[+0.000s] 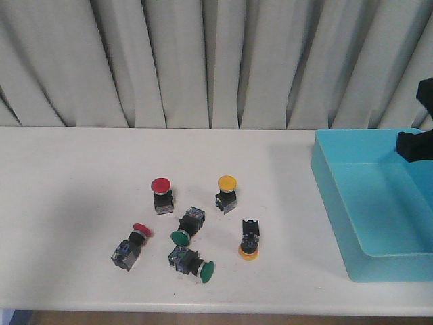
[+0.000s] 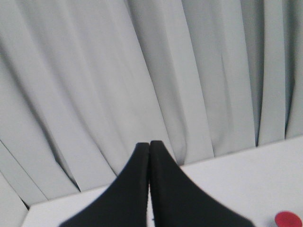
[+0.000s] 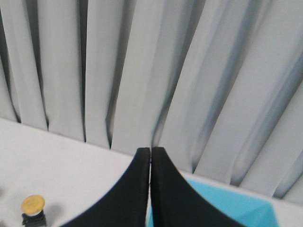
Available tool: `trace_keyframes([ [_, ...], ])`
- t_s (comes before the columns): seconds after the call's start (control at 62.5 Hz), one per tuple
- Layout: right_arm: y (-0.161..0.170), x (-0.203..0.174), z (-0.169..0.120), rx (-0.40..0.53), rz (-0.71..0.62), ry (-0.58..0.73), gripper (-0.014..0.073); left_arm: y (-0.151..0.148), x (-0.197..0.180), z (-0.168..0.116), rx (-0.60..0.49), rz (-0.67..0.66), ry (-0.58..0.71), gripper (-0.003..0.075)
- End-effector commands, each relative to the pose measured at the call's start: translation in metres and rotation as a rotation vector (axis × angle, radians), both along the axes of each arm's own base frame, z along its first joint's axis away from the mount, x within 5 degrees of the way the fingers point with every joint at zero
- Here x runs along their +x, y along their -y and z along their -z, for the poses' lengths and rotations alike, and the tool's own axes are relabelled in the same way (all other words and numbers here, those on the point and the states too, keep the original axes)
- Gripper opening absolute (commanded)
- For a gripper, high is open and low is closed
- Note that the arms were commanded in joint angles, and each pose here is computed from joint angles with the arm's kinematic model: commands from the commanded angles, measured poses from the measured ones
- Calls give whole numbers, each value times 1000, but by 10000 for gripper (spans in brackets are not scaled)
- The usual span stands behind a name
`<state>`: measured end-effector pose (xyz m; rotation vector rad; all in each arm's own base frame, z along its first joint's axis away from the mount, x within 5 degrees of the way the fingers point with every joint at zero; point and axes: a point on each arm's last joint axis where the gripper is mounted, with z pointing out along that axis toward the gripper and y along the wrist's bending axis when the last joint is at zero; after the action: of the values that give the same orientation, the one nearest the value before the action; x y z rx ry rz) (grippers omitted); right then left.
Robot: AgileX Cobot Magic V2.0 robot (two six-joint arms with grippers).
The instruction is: Pick red and yellow buttons and place in box
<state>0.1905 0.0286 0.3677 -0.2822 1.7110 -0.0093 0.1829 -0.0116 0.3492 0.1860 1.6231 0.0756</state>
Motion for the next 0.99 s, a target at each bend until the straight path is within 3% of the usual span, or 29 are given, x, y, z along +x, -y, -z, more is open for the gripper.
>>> trace_keyframes([
  [0.0,-1,11,-11,91,16,53,8,5,12,-18,-42,23,111,0],
  [0.08,-2,21,-7,95,18,27,55,15,28,-21,-39,65,68,40],
  [0.16,-4,29,-6,90,15,-13,169,26,44,-28,-33,96,-6,121],
  [0.336,-9,48,4,58,-1,-181,531,42,78,-40,-5,124,-197,453],
  [0.464,-10,55,18,50,-2,-253,671,49,92,-37,1,138,-228,619],
  [0.592,-11,56,24,40,-6,-307,678,51,101,-25,6,135,-280,646],
  [0.672,-11,55,24,39,-6,-309,664,52,106,-19,-44,128,-307,634],
  [0.832,-11,55,25,38,-7,-316,617,58,122,-24,-154,128,-322,601],
  [0.976,-11,55,25,38,-7,-318,581,68,153,-30,-188,135,-429,590],
])
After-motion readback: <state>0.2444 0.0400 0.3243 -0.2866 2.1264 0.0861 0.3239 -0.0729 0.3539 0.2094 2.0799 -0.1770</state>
